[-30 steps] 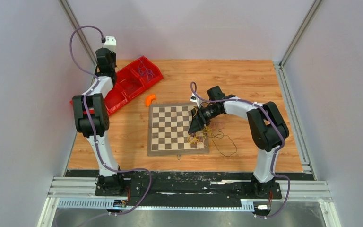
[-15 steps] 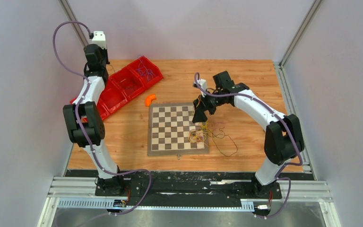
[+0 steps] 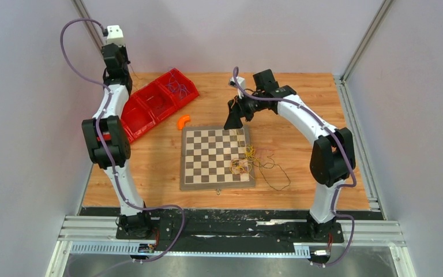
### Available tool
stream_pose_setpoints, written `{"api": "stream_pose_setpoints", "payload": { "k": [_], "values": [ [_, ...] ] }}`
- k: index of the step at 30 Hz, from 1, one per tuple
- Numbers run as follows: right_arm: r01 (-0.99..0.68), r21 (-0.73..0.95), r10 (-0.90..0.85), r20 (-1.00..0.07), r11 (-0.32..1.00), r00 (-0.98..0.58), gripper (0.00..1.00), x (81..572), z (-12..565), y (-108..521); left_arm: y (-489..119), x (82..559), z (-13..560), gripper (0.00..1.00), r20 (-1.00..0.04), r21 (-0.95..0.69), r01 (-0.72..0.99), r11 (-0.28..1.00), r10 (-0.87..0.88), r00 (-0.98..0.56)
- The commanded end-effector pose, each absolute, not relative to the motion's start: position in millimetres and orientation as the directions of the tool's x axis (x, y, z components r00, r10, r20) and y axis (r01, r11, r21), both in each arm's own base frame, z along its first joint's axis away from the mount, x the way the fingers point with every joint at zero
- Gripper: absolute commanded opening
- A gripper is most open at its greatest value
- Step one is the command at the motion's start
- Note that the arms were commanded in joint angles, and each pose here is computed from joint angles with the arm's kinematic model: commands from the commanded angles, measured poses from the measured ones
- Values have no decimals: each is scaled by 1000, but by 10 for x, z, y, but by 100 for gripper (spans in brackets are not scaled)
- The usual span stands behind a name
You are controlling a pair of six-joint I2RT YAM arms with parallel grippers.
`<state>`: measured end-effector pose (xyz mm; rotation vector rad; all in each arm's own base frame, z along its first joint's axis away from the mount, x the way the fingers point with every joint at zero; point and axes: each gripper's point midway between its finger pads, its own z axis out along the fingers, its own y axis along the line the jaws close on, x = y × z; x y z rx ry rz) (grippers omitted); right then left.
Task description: Untangle the cables
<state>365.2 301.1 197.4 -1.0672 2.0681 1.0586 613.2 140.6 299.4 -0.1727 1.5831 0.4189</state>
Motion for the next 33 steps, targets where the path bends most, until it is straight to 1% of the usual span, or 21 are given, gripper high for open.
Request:
{"api": "stream_pose_setpoints", "payload": {
  "k": [1,6,8,11,12,13,14,15,16,18,19,22,23,24,25,26,27,28,29,30,33],
  "values": [
    [-821,451,-382,-732,350,-565,84,3555,1854,3025,1403,6402,3396,0,-979,77,-353,932,138,149],
    [-795,486,-386,-697,364,-604,84,3540,1699,3021,1168,6544,3226,0,-973,58,-221,974,105,207],
    [-790,497,-387,-690,360,-611,84,3523,1673,3038,978,6502,3124,0,-972,87,-120,989,111,208],
    [-765,523,-376,-668,377,-642,84,3518,1662,3038,703,6333,2835,0,-979,137,26,990,131,156],
    [-767,518,-376,-671,379,-639,84,3507,1681,3029,633,6264,2642,0,-983,147,67,987,138,122],
    [-771,507,-379,-675,384,-633,84,3500,1693,3016,607,6189,2684,0,-978,177,81,981,166,130],
    [-780,492,-387,-681,387,-622,84,3488,1693,3006,549,6109,2492,0,-977,199,127,972,188,97],
    [-789,474,-399,-685,391,-610,84,3467,1686,2990,526,6041,2485,0,-976,213,142,967,202,85],
    [-804,449,-421,-690,389,-589,84,3436,1664,2971,488,5971,2291,0,-973,232,175,957,228,40],
    [-825,410,-465,-686,389,-560,84,3377,1579,2934,459,5866,2146,0,-961,269,210,940,275,1],
    [-827,405,-478,-678,390,-558,85,3358,1540,2911,445,5839,2088,0,-958,277,224,934,286,-10],
    [-823,404,-503,-655,399,-564,85,3311,1449,2854,294,5762,1869,0,-948,270,349,898,311,-68],
    [-826,400,-506,-656,397,-560,85,3304,1449,2848,230,5785,1936,0,-950,265,387,883,309,-54],
    [-827,399,-509,-654,396,-559,85,3296,1443,2844,197,5758,1791,0,-949,225,418,880,296,-111],
    [-827,398,-510,-654,396,-559,85,3293,1443,2842,167,5814,1901,0,-951,224,438,871,294,-97],
    [-826,404,-509,-652,393,-561,85,3289,1440,2841,160,5804,1693,0,-943,181,459,870,286,-170],
    [-824,413,-509,-649,387,-565,85,3275,1429,2852,184,5885,1796,0,-942,191,455,870,292,-164],
    [-821,423,-508,-646,383,-569,85,3268,1417,2860,208,5885,1577,0,-929,155,459,875,287,-234],
    [-819,430,-507,-643,381,-574,85,3271,1406,2872,270,5950,1630,0,-927,164,440,883,290,-237],
    [-816,436,-504,-642,380,-577,85,3284,1411,2885,291,5946,1467,0,-915,148,449,881,294,-277],
    [-819,437,-497,-651,371,-573,85,3323,1468,2910,351,5950,1350,0,-890,161,463,872,331,-313]
  ]
}}
